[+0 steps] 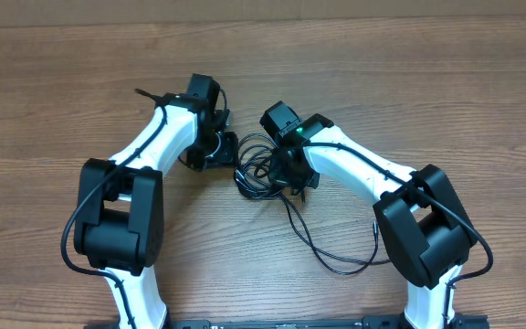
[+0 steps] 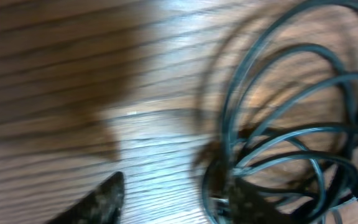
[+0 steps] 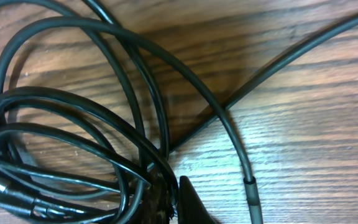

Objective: Untangle cables

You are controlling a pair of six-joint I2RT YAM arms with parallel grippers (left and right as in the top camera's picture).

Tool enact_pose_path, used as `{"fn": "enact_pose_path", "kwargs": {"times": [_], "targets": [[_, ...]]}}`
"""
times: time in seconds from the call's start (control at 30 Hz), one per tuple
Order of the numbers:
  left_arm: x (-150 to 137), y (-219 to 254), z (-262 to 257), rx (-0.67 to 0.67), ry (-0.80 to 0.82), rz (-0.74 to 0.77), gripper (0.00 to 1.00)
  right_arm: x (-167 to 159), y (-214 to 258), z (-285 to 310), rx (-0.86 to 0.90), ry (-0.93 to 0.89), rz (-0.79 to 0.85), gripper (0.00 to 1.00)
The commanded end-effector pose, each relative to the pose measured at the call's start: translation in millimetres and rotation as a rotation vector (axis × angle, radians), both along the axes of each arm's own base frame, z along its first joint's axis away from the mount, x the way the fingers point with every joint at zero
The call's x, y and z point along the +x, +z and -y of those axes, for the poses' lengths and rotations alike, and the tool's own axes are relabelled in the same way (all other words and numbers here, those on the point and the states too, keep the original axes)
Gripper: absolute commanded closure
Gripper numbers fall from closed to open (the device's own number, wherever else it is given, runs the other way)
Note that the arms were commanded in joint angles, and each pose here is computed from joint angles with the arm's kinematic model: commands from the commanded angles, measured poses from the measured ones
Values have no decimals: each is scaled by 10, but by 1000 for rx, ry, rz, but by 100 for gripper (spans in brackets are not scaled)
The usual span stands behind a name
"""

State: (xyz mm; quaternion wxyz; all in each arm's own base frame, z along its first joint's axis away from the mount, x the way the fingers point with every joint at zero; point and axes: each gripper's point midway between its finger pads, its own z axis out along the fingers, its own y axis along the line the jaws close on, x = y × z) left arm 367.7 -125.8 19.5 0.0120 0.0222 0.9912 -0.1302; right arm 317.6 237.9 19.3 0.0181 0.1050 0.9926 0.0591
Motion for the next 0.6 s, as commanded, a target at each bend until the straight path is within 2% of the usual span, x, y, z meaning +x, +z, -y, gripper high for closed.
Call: {"fn": "enact_pose_path", "kwargs": {"times": [0.0,0.13,0.23,0.43,0.57], "targets": [[39,22,-88,-89,69,-37,34,70,-21,115,-16,-32,6,95],[-62,267,150,-386,-59,-48,26,74,-24,113,-16,-32,7,84],[-219,240,145,-371,-54,-114,23,98,-21,98,-10,-32,17,83],[-481,-12,175,-255,6,-214,62,171,-9,50,12,-33,46,83],[-622,-97,262,-243,7,-252,66,159,-11,51,9,-32,42,83]]}}
